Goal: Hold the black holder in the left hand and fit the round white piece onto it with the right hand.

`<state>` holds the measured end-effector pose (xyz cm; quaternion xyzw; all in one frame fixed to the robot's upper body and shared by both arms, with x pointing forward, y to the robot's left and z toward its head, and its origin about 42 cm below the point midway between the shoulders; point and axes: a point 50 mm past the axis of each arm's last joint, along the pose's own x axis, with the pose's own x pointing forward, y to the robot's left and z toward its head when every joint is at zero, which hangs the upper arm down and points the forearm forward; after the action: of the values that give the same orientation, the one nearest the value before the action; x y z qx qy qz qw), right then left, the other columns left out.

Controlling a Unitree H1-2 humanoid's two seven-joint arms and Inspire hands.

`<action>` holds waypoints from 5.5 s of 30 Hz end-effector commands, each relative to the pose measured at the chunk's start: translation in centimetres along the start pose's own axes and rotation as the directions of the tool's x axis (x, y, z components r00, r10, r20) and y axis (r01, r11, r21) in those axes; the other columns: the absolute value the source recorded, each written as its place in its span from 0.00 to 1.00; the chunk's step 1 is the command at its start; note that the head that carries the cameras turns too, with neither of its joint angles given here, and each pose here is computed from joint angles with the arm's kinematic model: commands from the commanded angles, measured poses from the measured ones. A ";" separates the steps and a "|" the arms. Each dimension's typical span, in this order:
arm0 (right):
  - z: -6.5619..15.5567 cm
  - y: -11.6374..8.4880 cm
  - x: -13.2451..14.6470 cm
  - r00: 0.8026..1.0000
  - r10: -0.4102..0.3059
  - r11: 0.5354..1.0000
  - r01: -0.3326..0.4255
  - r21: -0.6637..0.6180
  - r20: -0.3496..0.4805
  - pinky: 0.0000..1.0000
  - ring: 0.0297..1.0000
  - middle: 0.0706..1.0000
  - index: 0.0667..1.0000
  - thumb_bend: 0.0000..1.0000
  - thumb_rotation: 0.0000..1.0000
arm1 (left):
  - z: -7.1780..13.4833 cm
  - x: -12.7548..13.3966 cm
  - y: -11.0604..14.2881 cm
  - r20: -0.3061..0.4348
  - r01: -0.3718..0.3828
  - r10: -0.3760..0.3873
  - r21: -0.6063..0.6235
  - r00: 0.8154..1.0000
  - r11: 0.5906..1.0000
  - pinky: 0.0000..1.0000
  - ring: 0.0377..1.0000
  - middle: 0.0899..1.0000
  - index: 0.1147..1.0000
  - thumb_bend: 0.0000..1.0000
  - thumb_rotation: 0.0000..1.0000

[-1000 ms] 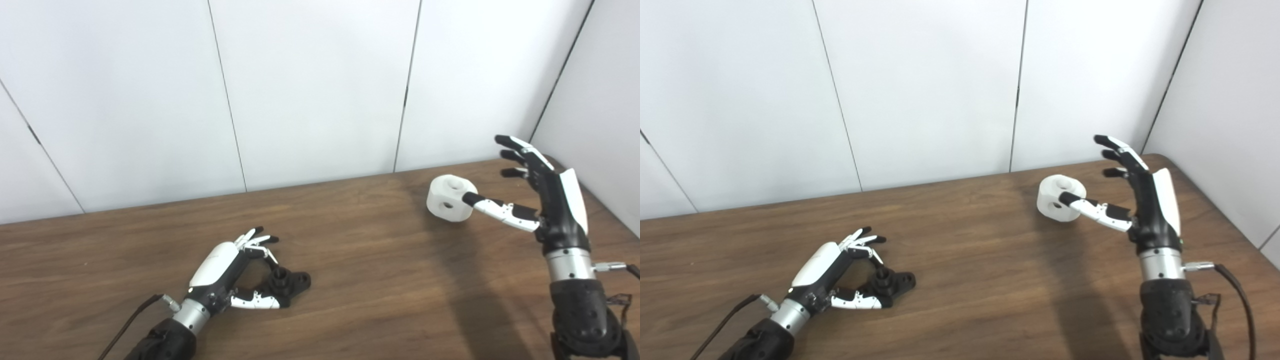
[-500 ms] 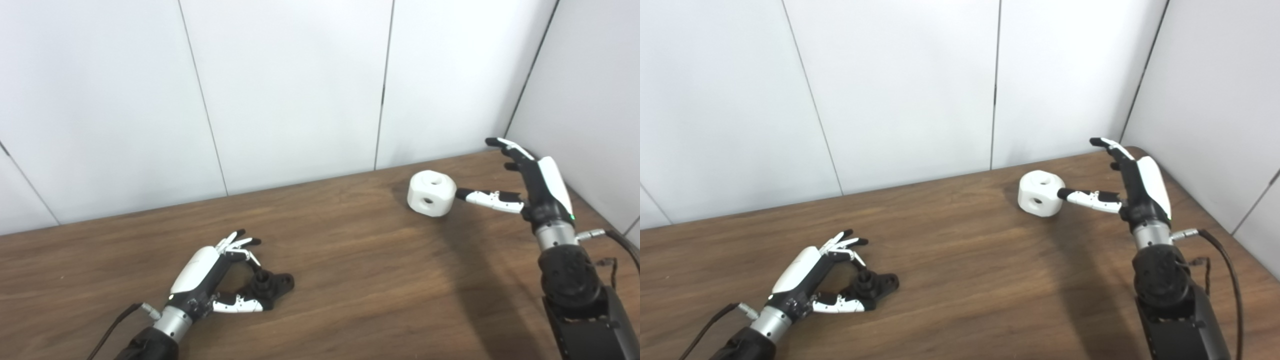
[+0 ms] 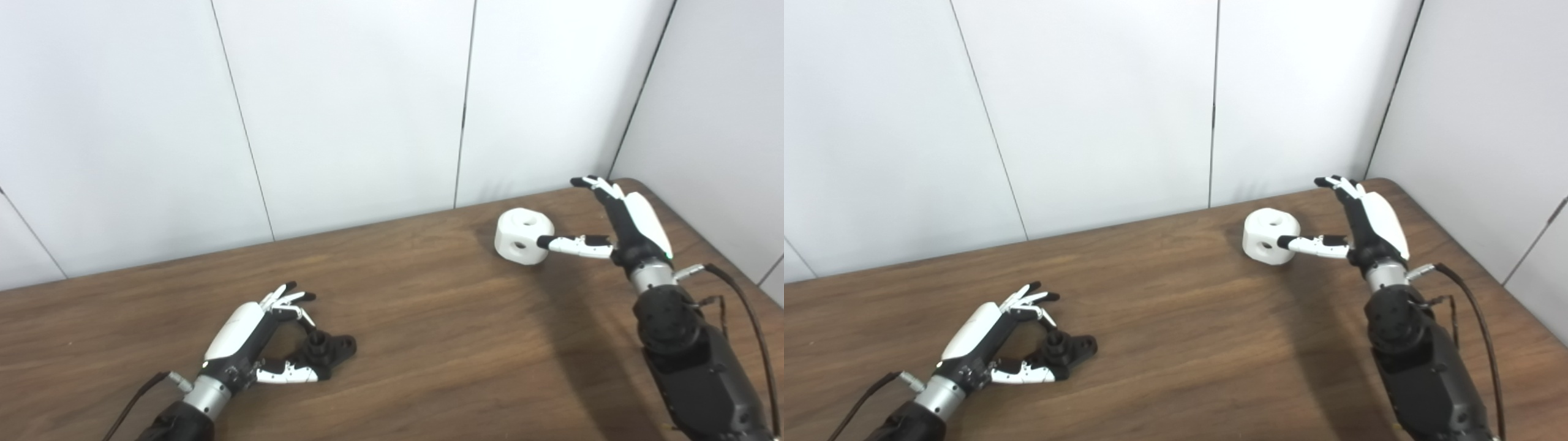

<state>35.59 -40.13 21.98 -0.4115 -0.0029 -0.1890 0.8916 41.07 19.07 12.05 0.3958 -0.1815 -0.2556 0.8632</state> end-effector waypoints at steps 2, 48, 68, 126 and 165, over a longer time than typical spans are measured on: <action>1.6 -1.5 1.9 0.999 -0.041 0.999 0.041 -0.007 0.023 0.96 1.00 0.96 0.85 0.85 0.38 | -1.1 -1.1 -0.2 -0.022 0.021 -0.022 -0.002 1.000 1.000 1.00 1.00 0.87 0.41 0.52 0.05; 2.6 1.2 4.8 0.999 0.038 0.980 -0.036 -0.197 0.006 1.00 1.00 0.99 0.78 0.98 0.49 | -0.9 -1.7 0.8 -0.009 0.021 -0.021 -0.010 1.000 1.000 1.00 1.00 0.86 0.41 0.52 0.05; 2.3 2.3 5.2 0.997 0.069 0.976 -0.071 -0.206 -0.016 1.00 1.00 0.98 0.74 0.96 0.50 | -0.7 -1.9 1.2 0.000 0.018 -0.018 -0.004 1.000 1.000 1.00 1.00 0.86 0.41 0.52 0.05; 3.4 6.9 4.6 0.992 0.025 1.000 -0.023 -0.014 0.123 1.00 1.00 0.82 0.45 0.52 0.15 | -0.9 -2.8 1.8 -0.015 0.003 -0.003 -0.016 1.000 1.000 1.00 1.00 0.86 0.41 0.52 0.05; 7.7 8.6 1.9 0.951 0.173 0.960 -0.222 0.174 0.256 1.00 1.00 0.84 0.45 0.52 0.16 | -1.3 -2.8 1.4 -0.031 0.016 -0.017 -0.010 0.999 1.000 1.00 1.00 0.86 0.42 0.52 0.05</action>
<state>40.68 -30.67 18.09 -0.3375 -0.0377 -0.0455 0.9395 39.78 21.73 12.26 0.3928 -0.1694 -0.2627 0.8649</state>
